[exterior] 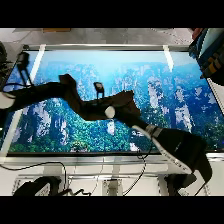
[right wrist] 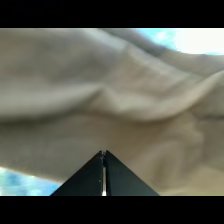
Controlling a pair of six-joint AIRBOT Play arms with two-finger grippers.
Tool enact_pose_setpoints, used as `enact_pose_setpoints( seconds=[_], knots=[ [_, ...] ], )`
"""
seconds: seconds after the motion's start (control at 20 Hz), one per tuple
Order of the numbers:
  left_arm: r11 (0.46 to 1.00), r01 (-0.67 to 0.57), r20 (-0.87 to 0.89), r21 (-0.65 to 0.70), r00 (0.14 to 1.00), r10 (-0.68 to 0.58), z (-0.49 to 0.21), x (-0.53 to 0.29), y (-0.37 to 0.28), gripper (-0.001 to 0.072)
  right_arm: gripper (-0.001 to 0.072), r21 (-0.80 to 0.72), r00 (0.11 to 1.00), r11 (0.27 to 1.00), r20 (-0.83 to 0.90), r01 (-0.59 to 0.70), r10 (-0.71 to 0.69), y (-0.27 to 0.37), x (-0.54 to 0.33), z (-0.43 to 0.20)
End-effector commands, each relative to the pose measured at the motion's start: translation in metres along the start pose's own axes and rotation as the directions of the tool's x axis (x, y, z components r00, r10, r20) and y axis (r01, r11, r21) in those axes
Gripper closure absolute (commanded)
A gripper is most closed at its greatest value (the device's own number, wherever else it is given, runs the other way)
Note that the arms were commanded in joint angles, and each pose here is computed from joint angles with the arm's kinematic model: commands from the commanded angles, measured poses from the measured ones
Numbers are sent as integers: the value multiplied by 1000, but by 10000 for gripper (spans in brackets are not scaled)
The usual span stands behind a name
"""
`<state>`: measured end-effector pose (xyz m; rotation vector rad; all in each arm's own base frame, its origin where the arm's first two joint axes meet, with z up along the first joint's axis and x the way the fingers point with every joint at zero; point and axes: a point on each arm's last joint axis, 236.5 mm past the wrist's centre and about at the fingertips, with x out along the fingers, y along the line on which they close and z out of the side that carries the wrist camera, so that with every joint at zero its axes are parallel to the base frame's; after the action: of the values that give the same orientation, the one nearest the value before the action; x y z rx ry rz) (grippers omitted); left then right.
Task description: Fold the clothes and pants, and hang the long-sleeved shirts on hangers.
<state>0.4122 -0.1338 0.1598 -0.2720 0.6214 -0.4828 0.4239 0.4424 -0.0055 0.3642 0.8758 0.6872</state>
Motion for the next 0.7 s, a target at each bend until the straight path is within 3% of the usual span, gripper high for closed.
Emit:
enact_pose_setpoints(
  seconds=[0.0,0.2,0.45,0.5,0.55,0.6,0.65],
  knots=[
    [993,60,89,-102,995,-51,8,57,-25,691,700,-86,984,985,-87,149,-156,-78,-54,30],
    [964,148,68,-219,988,-136,-25,131,-84,692,699,-25,937,937,19,348,-348,-178,-174,107],
    [961,233,-21,-148,971,-239,-75,215,-175,689,698,135,875,874,71,467,-478,-251,-284,134],
    [960,240,-49,-143,967,-249,-90,228,-184,638,697,146,869,863,45,483,-494,-263,-292,128],
    [960,241,-72,-141,965,-253,-103,237,-188,353,678,128,863,857,20,499,-505,-273,-299,122],
    [960,243,-93,-139,962,-257,-113,241,-191,-11,614,88,857,854,-2,513,-515,-283,-304,116],
    [960,250,-110,-130,958,-264,-118,240,-193,10,506,53,850,848,-14,527,-527,-293,-308,111]
  ],
)
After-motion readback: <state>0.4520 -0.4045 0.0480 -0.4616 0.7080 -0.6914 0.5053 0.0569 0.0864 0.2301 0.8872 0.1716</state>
